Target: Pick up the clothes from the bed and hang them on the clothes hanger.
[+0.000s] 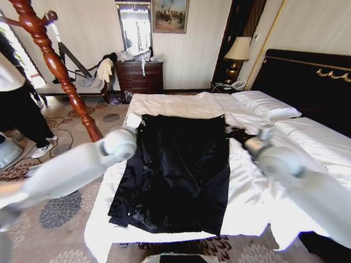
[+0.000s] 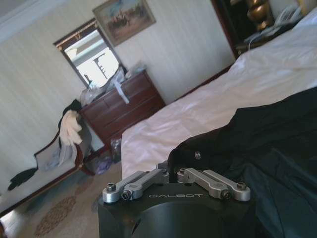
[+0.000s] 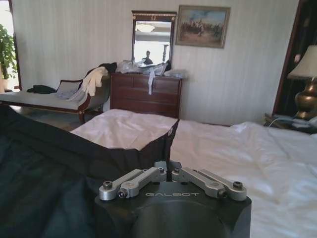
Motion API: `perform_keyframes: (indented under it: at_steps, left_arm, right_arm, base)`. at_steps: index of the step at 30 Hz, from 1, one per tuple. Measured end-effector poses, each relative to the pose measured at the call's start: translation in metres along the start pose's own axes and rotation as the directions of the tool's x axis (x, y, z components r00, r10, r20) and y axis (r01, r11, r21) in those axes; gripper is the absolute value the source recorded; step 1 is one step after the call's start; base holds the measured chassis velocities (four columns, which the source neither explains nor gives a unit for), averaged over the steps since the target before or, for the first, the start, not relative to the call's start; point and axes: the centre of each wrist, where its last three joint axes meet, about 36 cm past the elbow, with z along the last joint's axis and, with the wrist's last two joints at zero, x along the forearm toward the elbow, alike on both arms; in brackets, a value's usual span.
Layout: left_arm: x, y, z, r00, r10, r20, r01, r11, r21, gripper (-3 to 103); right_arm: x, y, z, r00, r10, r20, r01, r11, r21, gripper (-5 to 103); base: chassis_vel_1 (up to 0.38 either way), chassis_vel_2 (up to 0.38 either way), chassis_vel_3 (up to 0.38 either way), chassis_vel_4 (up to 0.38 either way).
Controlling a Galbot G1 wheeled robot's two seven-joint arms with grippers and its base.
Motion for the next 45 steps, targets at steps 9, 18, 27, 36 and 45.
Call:
perform_keyframes:
  at_steps: [9,18,27,36,45]
  left_arm:
    - [-0.054,-0.05,0.03,0.987,-0.07,-0.142,0.073,0.997,0.012,2]
    - [-0.099,-0.056,0.029,0.968,-0.111,-0.223,0.121,0.992,0.034,2]
    - [-0.149,-0.056,0.031,0.945,-0.177,-0.274,0.182,0.983,-0.006,2]
    - [-0.151,-0.075,0.044,0.942,-0.142,-0.303,0.143,0.99,-0.02,17]
    - [-0.134,-0.069,0.046,0.96,-0.122,-0.252,0.113,0.992,-0.048,49]
  right_arm:
    - [-0.079,0.039,0.043,0.997,-0.021,-0.07,0.02,0.999,-0.027,0]
    - [-0.146,0.053,0.043,0.996,0.029,-0.087,-0.03,0.999,-0.011,0]
    - [-0.185,0.059,0.037,0.995,0.053,-0.079,-0.054,0.998,-0.017,0]
    - [-0.183,0.051,0.072,0.988,0.064,-0.141,-0.065,0.998,-0.004,-1]
    - [-0.154,0.041,0.077,0.989,0.046,-0.137,-0.049,0.999,-0.018,32]
  base:
    - [0.0,0.0,0.0,0.0]
    - [0.0,0.0,0.0,0.0]
    - [0.0,0.0,0.0,0.0]
    - [0.0,0.0,0.0,0.0]
    - [0.0,0.0,0.0,0.0]
